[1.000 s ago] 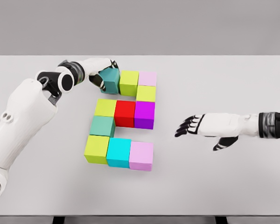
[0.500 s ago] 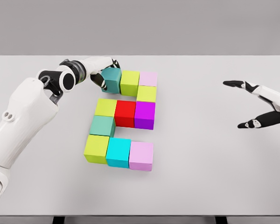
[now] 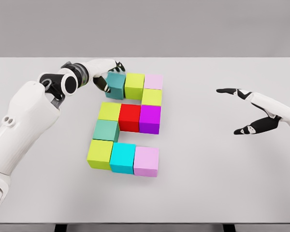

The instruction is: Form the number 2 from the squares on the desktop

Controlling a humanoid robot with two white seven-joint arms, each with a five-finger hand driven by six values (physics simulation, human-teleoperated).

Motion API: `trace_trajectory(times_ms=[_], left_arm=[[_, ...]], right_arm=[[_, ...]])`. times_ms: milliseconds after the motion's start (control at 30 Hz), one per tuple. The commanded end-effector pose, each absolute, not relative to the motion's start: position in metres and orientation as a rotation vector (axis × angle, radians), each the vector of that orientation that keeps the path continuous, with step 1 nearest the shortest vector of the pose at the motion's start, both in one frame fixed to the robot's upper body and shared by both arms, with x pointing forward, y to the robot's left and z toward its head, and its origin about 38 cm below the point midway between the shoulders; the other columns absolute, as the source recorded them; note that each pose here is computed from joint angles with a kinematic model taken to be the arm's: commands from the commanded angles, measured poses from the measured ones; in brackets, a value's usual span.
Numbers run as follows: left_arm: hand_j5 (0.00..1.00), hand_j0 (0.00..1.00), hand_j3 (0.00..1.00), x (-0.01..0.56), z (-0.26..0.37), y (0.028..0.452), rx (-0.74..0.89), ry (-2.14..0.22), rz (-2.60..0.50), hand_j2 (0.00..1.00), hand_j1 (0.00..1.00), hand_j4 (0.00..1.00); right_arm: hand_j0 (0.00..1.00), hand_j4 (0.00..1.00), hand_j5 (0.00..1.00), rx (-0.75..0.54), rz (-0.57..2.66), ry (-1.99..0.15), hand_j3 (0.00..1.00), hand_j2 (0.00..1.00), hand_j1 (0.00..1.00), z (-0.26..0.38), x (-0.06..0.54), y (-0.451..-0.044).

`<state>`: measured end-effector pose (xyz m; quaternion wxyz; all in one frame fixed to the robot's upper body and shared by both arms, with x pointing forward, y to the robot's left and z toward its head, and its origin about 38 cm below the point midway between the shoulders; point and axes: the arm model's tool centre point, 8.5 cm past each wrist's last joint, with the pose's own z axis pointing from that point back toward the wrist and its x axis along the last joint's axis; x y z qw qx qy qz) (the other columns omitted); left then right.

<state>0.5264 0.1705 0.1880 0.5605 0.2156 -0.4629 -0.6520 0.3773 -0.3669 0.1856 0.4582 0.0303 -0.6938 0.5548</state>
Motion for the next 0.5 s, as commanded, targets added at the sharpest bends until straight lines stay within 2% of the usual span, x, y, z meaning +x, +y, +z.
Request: trace_trajectory(times_ms=[0, 333, 467], left_arm=[[0.87, 0.87, 0.87, 0.526, 0.188, 0.171, 0.509, -1.092, -1.536, 0.87, 0.87, 0.87], [0.91, 0.91, 0.91, 0.526, 0.189, 0.165, 0.501, -1.102, -1.540, 0.91, 0.91, 0.91], [0.95, 0.95, 0.95, 0.526, 0.189, 0.161, 0.502, -1.108, -1.542, 0.95, 0.95, 0.95]], right_arm=[[1.00, 1.00, 1.00, 0.078, 1.360, -1.715, 1.00, 1.00, 1.00, 0.186, 0.377, -0.366], [1.00, 1.00, 1.00, 0.095, 1.377, -1.728, 1.00, 1.00, 1.00, 0.188, 0.374, -0.358], [1.00, 1.00, 1.00, 0.098, 1.380, -1.731, 1.00, 1.00, 1.00, 0.189, 0.373, -0.357]])
